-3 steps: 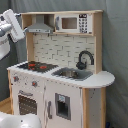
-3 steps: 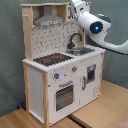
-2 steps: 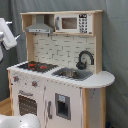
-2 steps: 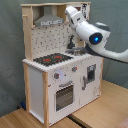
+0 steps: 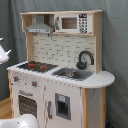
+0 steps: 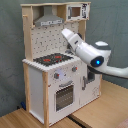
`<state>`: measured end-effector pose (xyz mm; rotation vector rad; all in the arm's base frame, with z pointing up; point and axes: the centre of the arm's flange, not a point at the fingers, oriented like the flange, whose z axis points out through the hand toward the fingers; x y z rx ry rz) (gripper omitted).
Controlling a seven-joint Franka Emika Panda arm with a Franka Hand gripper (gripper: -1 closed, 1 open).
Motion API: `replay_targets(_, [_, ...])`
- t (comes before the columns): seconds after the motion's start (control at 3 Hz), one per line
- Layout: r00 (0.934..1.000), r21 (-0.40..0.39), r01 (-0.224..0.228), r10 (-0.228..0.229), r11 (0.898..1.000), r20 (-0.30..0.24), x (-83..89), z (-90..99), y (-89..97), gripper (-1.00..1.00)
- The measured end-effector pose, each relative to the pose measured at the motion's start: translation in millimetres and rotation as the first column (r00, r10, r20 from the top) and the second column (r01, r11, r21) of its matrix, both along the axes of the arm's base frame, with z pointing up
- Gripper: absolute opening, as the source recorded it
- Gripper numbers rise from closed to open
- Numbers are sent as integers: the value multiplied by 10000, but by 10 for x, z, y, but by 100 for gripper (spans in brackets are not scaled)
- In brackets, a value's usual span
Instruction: Play with the kitchen
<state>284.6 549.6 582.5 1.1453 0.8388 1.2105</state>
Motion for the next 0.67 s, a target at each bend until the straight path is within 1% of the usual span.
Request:
replay_targets(0.33, [9998, -1074, -156, 138, 9941, -171, -249, -326, 153, 100])
replay_targets(0.67, [9992, -2182, -207, 126, 9757, -384, -441, -512, 234, 100])
